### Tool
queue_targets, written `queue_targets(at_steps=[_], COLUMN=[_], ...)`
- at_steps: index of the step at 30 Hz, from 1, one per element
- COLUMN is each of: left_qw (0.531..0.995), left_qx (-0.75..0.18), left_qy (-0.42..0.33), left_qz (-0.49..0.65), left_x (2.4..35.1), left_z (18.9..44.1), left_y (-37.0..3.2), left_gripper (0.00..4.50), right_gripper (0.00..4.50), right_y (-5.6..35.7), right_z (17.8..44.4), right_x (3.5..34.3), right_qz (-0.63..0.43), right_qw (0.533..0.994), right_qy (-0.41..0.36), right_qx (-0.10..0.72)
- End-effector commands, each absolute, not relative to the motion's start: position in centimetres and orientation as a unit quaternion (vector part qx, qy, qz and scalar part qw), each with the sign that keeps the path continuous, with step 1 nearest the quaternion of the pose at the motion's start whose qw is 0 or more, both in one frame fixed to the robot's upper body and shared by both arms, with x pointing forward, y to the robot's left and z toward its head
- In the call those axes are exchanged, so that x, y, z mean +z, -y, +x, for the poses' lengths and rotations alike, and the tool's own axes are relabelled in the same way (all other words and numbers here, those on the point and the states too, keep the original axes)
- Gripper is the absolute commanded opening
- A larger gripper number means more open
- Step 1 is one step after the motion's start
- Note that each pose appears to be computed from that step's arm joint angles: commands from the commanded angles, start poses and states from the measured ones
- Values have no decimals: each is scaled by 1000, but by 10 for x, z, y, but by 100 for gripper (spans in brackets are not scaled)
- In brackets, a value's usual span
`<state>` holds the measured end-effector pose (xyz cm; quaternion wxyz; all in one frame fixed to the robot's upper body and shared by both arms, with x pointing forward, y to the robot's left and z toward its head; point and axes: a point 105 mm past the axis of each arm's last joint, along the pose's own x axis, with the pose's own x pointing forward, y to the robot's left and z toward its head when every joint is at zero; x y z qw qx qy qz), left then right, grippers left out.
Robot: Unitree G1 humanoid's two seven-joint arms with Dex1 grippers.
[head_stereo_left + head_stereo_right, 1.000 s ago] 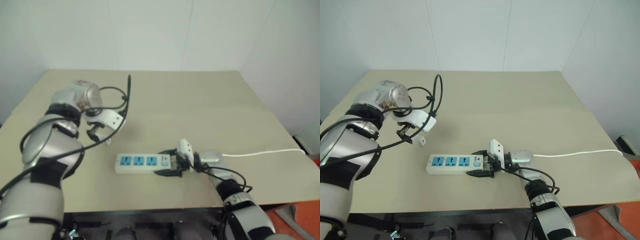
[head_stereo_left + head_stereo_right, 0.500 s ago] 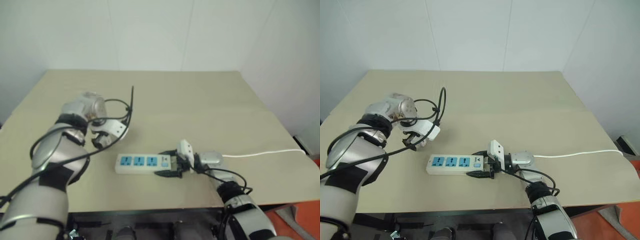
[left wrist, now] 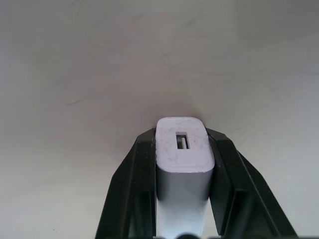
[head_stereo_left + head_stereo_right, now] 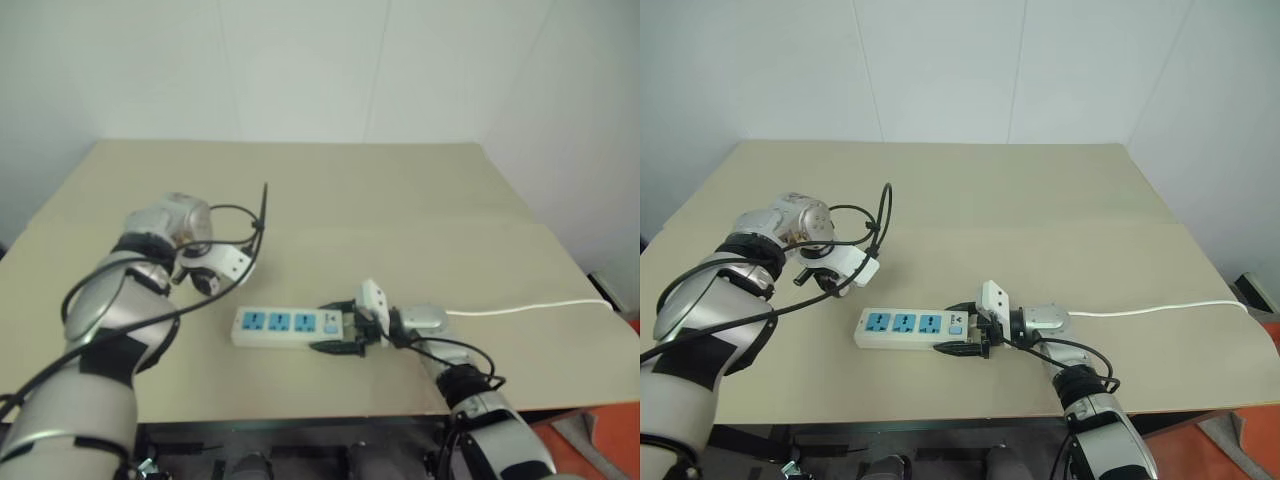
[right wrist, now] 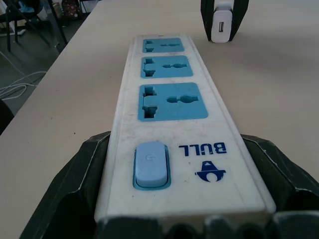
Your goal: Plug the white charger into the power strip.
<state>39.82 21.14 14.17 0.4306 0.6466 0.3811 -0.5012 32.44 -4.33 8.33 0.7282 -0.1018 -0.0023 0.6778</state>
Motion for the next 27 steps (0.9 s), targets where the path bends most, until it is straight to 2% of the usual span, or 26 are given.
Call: queue_targets(at_steps=[1,8,14,17,18,22,27], left_qw=[449,543,705,783,804,843,843], left_qx=[-497,-513,-491,-478,-474,-464,-507], left_qy=[-353,-217,-15,96,109,157,130], left_qz=[654,629,512,386,341,224,125], left_x=[154,204,265,301,311,329,311], left_z=[403,408,416,413,411,393,360], left_y=[-207,-184,-151,-135,-134,-129,-122], left_gripper=[101,101,101,101,101,101,101], right_gripper=[343,343,343,343,343,343,343], right_y=[42,38,29,26,25,23,20], right_z=[323,323,322,320,320,321,324], right_x=[80,81,81,80,78,75,75], right_qz=[-103,-103,-103,-109,-111,-116,-120], right_qw=[725,715,702,690,686,682,678], right_qy=[-6,-7,-3,-6,-8,-12,-13], right_qx=[681,691,705,716,719,722,725])
